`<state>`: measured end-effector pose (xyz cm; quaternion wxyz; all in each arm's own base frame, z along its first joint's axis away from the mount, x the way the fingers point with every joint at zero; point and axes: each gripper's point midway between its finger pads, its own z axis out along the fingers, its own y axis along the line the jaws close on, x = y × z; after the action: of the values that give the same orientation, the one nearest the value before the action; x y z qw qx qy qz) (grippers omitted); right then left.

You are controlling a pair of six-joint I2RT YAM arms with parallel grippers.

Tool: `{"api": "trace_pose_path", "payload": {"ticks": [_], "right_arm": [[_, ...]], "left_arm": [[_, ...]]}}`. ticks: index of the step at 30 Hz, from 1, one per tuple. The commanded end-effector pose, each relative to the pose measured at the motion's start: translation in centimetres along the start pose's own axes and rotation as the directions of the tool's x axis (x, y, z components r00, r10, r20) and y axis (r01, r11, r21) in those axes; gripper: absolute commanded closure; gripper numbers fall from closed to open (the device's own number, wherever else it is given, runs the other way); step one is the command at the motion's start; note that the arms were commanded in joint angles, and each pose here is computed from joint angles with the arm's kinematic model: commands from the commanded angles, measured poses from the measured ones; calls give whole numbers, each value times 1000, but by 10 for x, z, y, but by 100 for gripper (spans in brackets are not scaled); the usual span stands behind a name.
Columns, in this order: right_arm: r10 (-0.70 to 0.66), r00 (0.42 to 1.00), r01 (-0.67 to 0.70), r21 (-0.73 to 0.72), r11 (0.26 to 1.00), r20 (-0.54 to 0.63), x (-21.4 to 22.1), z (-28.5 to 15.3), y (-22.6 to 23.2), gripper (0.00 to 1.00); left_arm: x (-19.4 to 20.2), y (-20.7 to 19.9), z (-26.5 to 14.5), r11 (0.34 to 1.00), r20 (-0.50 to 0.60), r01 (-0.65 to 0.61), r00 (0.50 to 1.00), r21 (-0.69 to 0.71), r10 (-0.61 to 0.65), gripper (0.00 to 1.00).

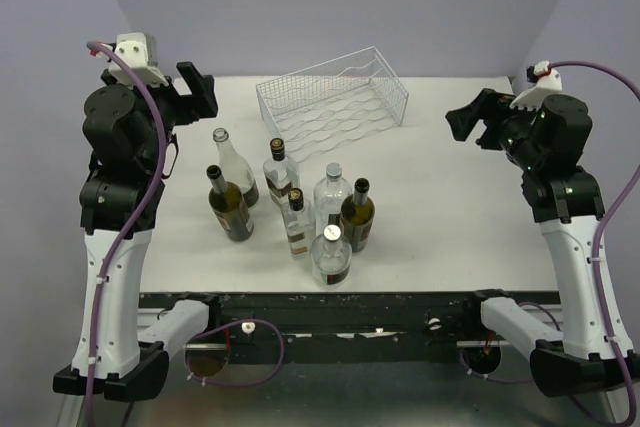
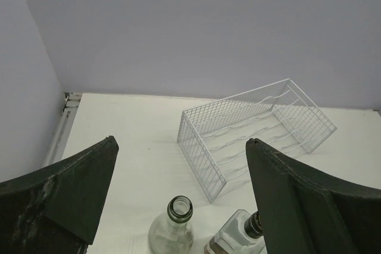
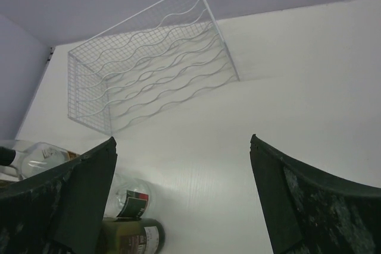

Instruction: Put the wine bottle on the wine rack

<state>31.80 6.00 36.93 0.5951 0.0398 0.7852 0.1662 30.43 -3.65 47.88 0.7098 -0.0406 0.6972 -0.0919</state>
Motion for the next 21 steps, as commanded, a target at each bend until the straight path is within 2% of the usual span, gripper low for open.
{"api": "trace_pose_path", "payload": {"ticks": [1,3,5,8,10,15,19,21], "right_arm": [[-29,999,33,-157,987,26,-7,-11,29,0],[-62,998,67,-282,957,29,-6,-15,49,0],[-107,994,108,-444,890,27,-1,-23,75,0],[-116,991,129,-604,787,60,2,-34,102,0],[-104,993,121,-639,760,64,8,-36,107,0],[-83,996,76,-604,793,16,24,-26,96,0],[-62,997,37,-475,879,-38,33,-16,73,0],[-65,997,38,-410,911,-51,35,-13,61,0]], "left_arm": [[2,-7,4,998,-11,-31,999,49,32,1],[5,-20,4,991,-27,-36,999,129,39,1],[12,-41,3,965,-42,-55,997,257,68,1],[22,-74,-5,889,-59,-57,994,453,94,1],[29,-93,-11,827,-56,-55,993,560,105,1],[47,-150,-32,625,-42,-57,989,778,142,1],[78,-201,-48,472,-28,-81,975,878,220,1],[94,-216,-49,431,3,-123,963,894,269,1]]}}
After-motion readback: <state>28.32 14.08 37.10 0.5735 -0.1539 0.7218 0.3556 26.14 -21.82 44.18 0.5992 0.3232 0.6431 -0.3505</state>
